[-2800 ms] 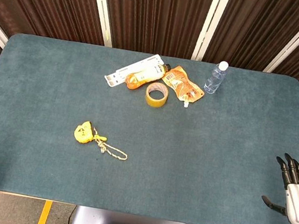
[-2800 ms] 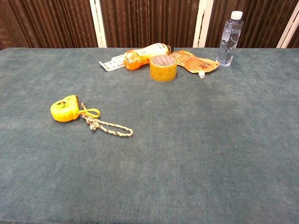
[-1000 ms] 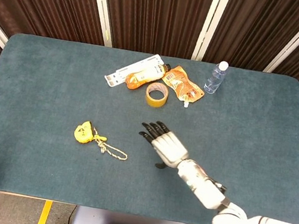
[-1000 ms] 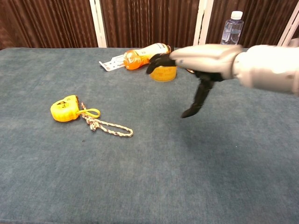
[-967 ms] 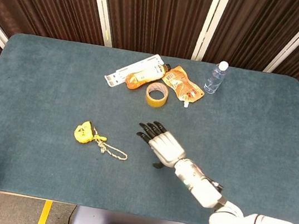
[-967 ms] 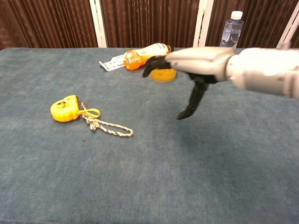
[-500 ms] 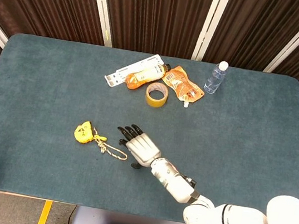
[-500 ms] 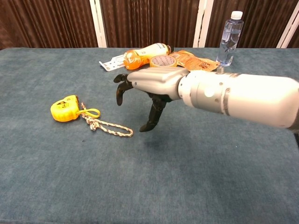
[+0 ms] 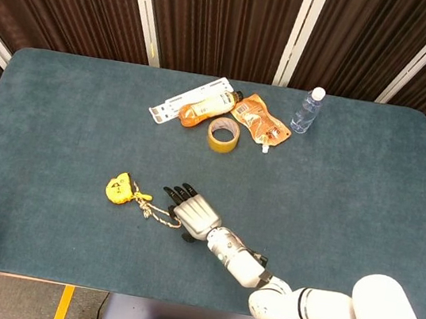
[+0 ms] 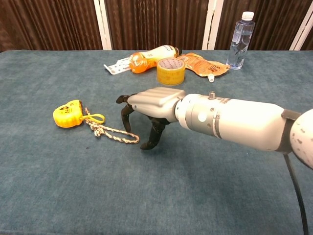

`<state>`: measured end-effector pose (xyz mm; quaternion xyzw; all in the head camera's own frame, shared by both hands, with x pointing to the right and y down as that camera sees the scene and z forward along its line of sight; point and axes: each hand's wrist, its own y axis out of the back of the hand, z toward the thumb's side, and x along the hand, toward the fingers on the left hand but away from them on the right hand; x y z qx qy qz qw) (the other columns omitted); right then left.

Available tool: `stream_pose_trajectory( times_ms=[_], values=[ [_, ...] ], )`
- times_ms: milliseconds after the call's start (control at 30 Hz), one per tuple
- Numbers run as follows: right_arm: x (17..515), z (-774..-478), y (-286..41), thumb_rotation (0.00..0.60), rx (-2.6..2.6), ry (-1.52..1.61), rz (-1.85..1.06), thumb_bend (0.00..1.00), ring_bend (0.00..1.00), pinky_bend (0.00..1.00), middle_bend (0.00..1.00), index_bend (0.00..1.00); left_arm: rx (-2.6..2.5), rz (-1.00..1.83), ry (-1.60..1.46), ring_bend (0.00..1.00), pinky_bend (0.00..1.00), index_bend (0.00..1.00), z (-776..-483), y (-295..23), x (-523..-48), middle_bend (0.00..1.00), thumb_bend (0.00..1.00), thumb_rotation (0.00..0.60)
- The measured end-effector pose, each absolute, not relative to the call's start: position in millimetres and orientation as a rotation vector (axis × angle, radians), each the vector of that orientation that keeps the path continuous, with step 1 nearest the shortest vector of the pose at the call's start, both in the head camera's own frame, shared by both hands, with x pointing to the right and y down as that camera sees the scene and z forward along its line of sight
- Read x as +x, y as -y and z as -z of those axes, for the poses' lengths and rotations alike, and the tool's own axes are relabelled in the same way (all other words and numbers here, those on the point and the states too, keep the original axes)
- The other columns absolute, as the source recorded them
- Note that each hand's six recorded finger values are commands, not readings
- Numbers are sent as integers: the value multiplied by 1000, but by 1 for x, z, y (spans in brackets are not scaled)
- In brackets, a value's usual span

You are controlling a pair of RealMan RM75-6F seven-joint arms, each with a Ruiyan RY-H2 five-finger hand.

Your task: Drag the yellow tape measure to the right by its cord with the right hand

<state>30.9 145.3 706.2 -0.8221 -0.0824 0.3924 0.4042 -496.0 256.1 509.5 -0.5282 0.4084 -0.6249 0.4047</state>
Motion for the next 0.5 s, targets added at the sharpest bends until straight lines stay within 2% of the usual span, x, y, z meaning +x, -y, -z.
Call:
stream_pose_trajectory(
  times_ms=[200, 500],
  values=[
    [28, -713, -147, 600, -2080, 206, -993, 360, 149, 0, 96, 530, -1328, 1579, -1041, 0, 93, 48, -508, -256, -498, 0, 518, 600],
    [22, -721, -150, 600, -2085, 199, -991, 413, 164, 0, 107, 601, -1318, 1582, -1052, 0, 94, 48, -504, -257, -501, 0, 518, 600]
  ],
)
